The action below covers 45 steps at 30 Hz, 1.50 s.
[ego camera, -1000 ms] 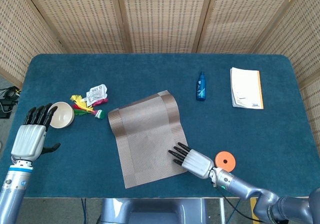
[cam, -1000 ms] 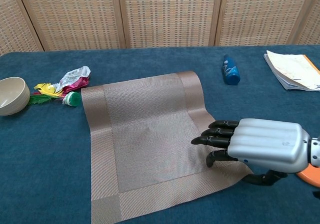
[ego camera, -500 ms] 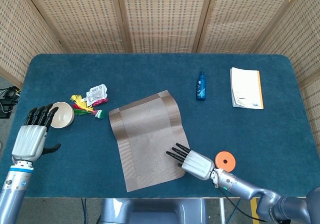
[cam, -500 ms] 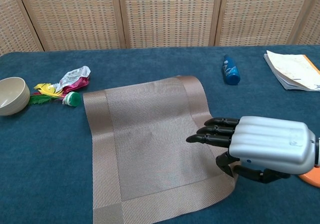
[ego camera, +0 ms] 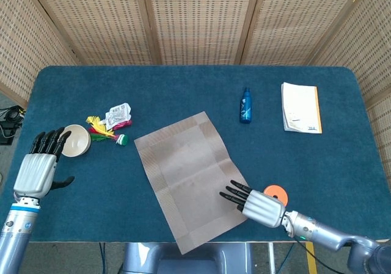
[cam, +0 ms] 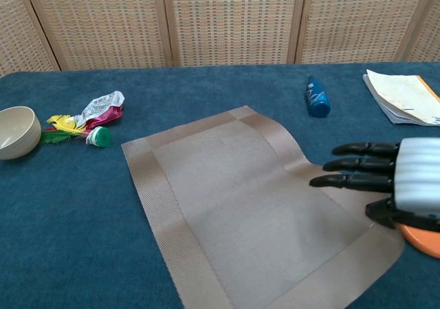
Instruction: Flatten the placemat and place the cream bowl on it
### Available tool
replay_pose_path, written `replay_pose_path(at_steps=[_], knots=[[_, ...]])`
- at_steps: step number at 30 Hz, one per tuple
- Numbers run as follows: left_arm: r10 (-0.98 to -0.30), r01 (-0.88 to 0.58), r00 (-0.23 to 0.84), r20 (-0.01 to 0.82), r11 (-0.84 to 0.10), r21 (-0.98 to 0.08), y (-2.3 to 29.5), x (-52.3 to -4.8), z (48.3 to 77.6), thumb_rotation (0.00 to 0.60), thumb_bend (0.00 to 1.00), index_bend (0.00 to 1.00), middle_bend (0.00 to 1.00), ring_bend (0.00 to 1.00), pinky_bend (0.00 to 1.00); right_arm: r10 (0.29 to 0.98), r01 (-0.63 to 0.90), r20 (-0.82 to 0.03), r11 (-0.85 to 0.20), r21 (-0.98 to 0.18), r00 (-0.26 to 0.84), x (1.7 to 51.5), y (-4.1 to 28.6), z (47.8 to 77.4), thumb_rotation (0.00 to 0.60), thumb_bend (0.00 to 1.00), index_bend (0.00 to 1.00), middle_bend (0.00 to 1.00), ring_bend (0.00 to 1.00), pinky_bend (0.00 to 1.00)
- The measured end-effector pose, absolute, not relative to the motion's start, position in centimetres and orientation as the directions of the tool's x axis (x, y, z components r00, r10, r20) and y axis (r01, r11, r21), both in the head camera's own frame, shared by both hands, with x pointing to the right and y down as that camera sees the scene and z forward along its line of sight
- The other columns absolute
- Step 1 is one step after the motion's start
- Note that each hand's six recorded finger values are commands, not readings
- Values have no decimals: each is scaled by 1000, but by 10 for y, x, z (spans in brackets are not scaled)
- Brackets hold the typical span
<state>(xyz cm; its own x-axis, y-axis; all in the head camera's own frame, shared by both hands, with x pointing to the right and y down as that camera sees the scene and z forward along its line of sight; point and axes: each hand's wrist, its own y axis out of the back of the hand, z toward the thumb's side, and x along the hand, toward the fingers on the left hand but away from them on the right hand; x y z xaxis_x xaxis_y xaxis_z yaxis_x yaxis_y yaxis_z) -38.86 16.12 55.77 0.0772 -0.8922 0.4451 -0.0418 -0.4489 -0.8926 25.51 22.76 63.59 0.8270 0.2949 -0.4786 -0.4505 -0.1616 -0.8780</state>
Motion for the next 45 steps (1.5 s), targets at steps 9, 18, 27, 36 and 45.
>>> replay_pose_path(at_steps=[9,18,27,36,45], knots=[[-894,-45,69,443,-446,-894,161,-391,557,600,0,0,0,0,0,332,-592,-525,144,-793,784,292,158,624,600,671,738,33,0,0],[-893,-46,47,447,-449,-892,159,-396,558,600,0,0,0,0,0,352,-693,-599,418,-587,719,308,79,641,600,610,736,0,0,0],[-889,-46,43,456,-458,-888,158,-397,561,600,0,0,0,0,0,521,-759,-552,439,-481,651,319,23,640,600,8,0,0,0,0],[-881,-35,65,468,-471,-881,157,-393,567,600,0,0,0,0,0,790,-685,-307,186,-705,531,355,28,602,600,0,0,0,0,0],[-862,-17,193,469,-481,-876,152,-371,582,600,0,0,0,0,0,927,-319,-237,-140,-937,291,384,84,579,600,0,0,0,0,0]])
